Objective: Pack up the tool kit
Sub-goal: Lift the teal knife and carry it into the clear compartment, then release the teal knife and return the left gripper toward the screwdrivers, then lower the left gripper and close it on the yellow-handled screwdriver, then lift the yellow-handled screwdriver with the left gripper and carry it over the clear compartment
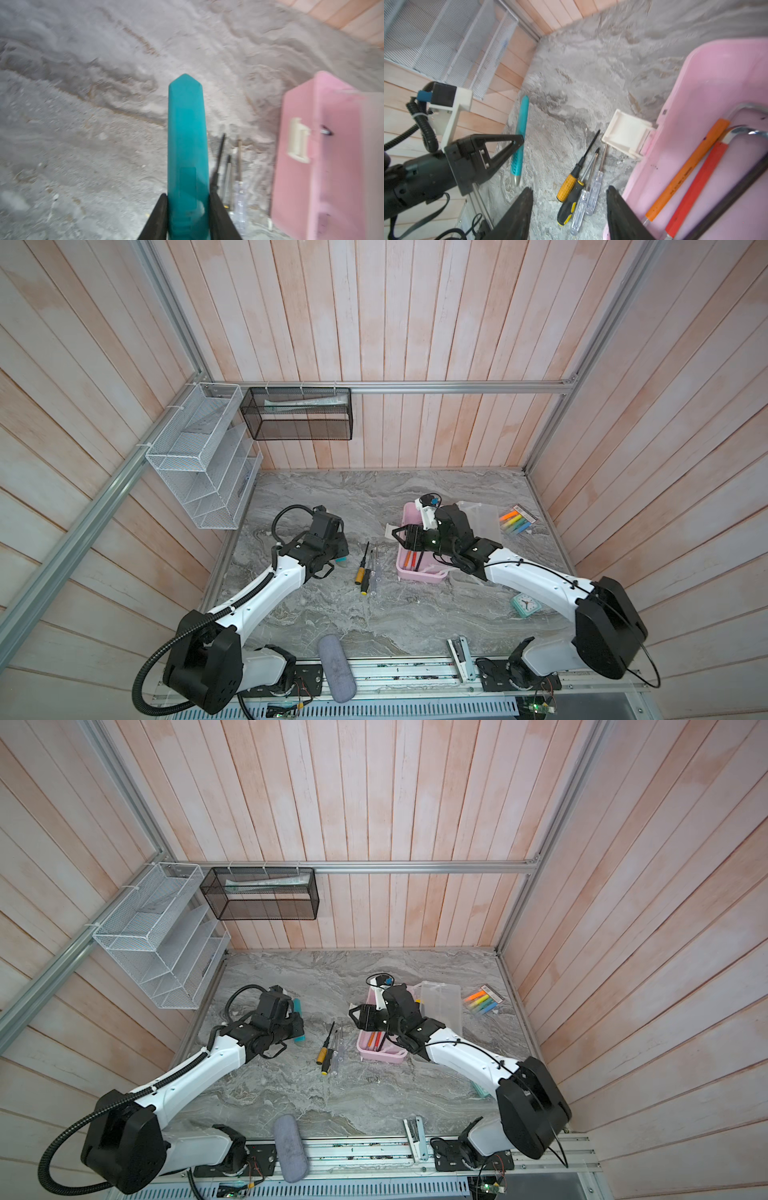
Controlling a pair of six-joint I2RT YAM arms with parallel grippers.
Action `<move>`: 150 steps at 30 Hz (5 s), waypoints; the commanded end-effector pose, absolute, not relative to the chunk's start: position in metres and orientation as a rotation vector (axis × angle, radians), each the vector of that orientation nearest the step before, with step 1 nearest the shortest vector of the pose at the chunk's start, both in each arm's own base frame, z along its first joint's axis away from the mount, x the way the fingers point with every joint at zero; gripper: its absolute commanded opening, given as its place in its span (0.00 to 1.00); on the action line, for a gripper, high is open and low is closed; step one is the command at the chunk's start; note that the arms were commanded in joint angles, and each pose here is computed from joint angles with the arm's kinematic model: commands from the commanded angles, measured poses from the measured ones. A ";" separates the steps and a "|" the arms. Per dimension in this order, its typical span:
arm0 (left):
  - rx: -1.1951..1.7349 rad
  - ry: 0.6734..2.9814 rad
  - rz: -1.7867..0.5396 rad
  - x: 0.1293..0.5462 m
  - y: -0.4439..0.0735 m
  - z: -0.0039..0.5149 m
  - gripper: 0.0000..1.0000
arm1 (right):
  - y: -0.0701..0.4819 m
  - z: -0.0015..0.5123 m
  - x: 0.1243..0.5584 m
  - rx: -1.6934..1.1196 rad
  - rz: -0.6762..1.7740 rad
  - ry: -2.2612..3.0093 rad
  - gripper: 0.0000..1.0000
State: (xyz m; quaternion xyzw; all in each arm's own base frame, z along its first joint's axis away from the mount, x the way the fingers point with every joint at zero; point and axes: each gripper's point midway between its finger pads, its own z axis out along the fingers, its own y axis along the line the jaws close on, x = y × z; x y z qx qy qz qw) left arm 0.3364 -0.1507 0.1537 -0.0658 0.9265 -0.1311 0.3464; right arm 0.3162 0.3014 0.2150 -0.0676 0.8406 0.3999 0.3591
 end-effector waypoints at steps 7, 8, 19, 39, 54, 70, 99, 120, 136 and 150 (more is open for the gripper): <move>0.115 2.305 -0.659 0.349 -0.300 0.207 0.24 | 0.203 0.263 0.338 0.007 0.798 2.034 0.56; 0.148 2.293 -0.694 0.350 -0.319 0.212 0.24 | 0.195 0.266 0.339 0.024 0.785 2.025 0.56; 0.275 2.327 -0.922 0.354 -0.437 0.177 0.24 | 0.159 0.261 0.334 0.098 0.748 2.003 0.56; 0.225 2.431 -0.913 0.371 -0.462 0.118 0.43 | 0.145 0.235 0.333 0.134 0.764 2.031 0.57; 0.321 2.259 -0.724 0.369 -0.384 0.185 0.58 | 0.160 0.258 0.343 0.085 0.796 2.035 0.56; 0.107 2.422 -0.293 0.315 -0.188 0.120 0.66 | 0.307 0.190 0.298 -0.193 0.890 2.263 0.54; 0.125 2.620 -0.237 0.307 -0.189 0.036 0.44 | 0.317 0.155 0.287 -0.163 0.920 2.324 0.54; 0.134 2.671 -0.065 0.314 -0.185 0.016 0.31 | 0.312 0.145 0.291 -0.139 0.955 2.335 0.54; 0.103 2.610 -0.044 0.319 -0.177 0.042 0.22 | 0.315 0.151 0.298 -0.135 0.987 2.320 0.54; 0.076 2.301 -0.586 0.333 -0.243 0.196 0.20 | 0.264 0.231 0.317 -0.023 0.989 2.096 0.53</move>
